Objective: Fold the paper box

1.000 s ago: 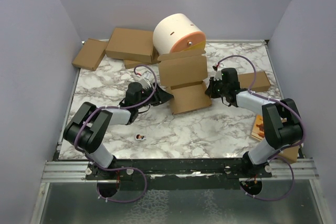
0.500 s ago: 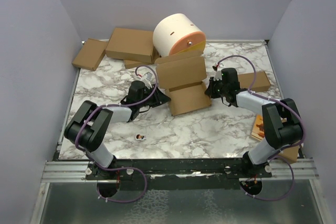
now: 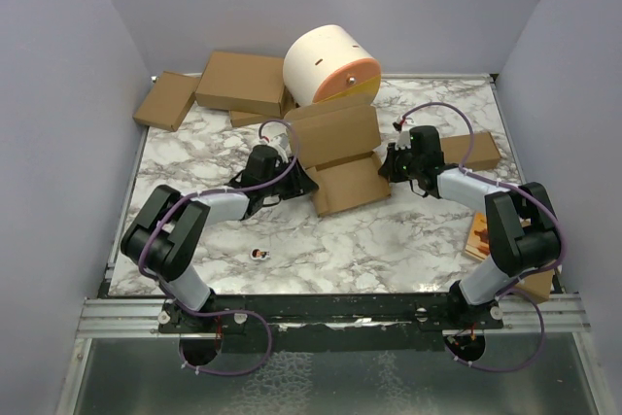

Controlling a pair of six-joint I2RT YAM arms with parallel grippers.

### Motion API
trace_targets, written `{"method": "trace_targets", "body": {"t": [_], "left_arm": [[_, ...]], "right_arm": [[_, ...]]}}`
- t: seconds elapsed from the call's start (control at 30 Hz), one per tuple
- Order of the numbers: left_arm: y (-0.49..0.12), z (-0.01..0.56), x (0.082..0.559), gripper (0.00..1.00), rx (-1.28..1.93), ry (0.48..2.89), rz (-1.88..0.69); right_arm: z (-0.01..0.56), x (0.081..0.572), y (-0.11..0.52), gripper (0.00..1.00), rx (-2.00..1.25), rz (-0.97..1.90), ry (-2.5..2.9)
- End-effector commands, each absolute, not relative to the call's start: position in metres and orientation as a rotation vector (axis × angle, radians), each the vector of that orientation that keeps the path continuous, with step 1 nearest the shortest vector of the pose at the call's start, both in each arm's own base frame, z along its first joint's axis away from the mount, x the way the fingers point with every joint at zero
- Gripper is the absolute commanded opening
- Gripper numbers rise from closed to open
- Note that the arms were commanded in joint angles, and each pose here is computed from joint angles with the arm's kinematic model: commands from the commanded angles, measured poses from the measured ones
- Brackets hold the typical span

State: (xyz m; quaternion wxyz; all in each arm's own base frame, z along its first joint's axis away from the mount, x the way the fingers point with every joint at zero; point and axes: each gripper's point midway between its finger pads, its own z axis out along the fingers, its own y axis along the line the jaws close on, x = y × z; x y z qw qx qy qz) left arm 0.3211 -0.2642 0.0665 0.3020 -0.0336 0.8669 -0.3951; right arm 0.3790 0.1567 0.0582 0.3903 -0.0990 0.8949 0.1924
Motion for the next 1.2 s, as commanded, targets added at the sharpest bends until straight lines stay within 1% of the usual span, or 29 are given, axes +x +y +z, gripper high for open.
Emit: {"method": "trace_targets", "body": {"t": [0.0,0.27,0.4,0.6,0.8,1.03,1.1,1.17], "left_arm": [[-0.265,0.057,0.321,0.41,-0.073,2.348,-0.967],[-0.266,0.046,0.315,0.44,-0.114,2.42,-0.798],[-0.263,0.043,0.315,0.44,-0.143,2.455,-0.679],[-0.26,0.033,0.306,0.38,-0.182,2.496,-0.578],[-0.259,0.027,0.303,0.28,-0.202,2.524,-0.547],[-0.261,0.035,0.304,0.29,-0.194,2.494,-0.561],[-0.259,0.034,0.304,0.25,-0.198,2.497,-0.547],[-0.257,0.032,0.302,0.25,-0.194,2.511,-0.532]], "right_arm": [[0.068,0.379,0.169,0.01,-0.256,0.559,2.247],[0.075,0.378,0.173,0.01,-0.255,0.575,2.231],[0.076,0.377,0.176,0.01,-0.263,0.582,2.227],[0.078,0.376,0.178,0.01,-0.265,0.589,2.225],[0.08,0.376,0.179,0.01,-0.266,0.594,2.219],[0.08,0.376,0.18,0.01,-0.27,0.6,2.218],[0.08,0.375,0.18,0.01,-0.27,0.602,2.22],[0.08,0.375,0.18,0.01,-0.27,0.602,2.22]]}}
